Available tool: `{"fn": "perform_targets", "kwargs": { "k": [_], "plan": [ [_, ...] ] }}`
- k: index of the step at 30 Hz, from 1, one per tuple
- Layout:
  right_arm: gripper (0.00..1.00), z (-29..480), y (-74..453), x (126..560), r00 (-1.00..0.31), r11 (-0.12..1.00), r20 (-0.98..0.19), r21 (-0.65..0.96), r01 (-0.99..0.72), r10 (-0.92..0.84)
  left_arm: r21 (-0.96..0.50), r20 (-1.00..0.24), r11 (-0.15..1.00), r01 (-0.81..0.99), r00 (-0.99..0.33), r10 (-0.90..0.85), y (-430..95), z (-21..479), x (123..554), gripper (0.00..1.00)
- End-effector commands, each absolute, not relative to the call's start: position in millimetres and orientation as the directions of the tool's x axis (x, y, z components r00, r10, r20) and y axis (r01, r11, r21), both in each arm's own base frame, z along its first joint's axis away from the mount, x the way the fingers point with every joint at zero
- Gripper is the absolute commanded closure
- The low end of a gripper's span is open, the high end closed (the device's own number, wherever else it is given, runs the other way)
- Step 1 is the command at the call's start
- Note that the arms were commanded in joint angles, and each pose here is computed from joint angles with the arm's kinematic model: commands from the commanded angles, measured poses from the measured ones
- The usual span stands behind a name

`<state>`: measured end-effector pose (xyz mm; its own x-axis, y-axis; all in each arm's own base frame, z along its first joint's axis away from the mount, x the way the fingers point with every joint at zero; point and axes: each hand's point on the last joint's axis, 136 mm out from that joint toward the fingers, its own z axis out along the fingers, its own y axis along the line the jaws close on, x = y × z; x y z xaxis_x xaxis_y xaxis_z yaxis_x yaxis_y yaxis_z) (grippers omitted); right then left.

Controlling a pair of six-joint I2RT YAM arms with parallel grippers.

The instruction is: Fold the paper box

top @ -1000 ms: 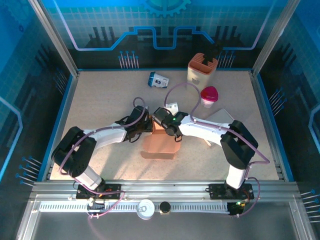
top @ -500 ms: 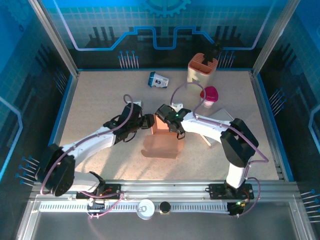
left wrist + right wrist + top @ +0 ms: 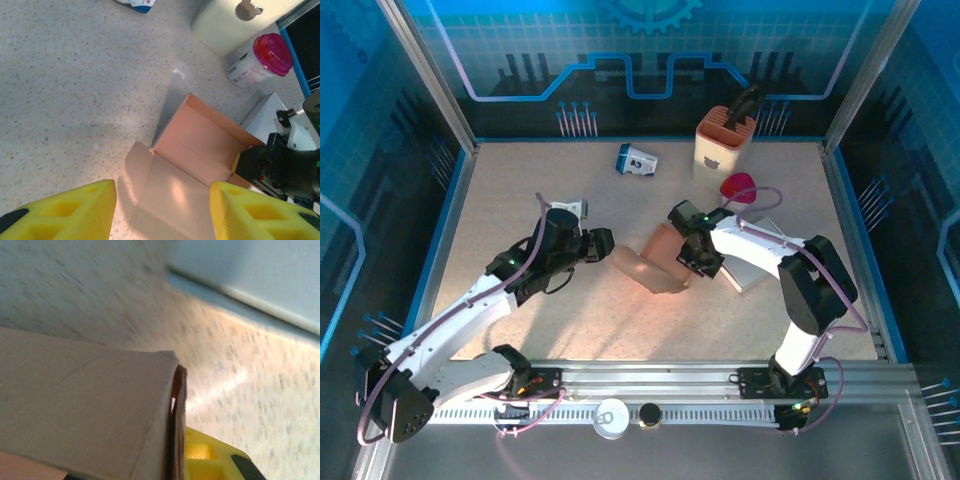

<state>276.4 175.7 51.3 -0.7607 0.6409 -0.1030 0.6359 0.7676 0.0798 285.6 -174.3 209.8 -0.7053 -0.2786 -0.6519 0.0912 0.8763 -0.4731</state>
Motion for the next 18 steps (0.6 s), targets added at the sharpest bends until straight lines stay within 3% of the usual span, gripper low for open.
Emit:
{"fn": "perform_targets", "kwargs": {
  "k": [1, 6, 18],
  "plan": [
    [1.00, 63, 183, 241, -0.559, 0.561, 0.069, 0.000, 0.828, 0.826, -0.455, -0.604, 0.889, 0.047, -0.751, -0.269, -164, 192, 264, 0.49],
    [1.00, 56, 189, 223, -0.381, 0.393, 0.160, -0.053, 0.918, 0.911, -0.463, -0.570, 0.886, 0.028, -0.775, -0.274, -160, 168, 245, 0.54],
    [1.00, 22, 218, 200, -0.239, 0.287, 0.278, -0.147, 0.947, 0.930, -0.561, -0.458, 0.827, 0.022, -0.841, -0.289, -187, 101, 240, 0.60]
  ]
}}
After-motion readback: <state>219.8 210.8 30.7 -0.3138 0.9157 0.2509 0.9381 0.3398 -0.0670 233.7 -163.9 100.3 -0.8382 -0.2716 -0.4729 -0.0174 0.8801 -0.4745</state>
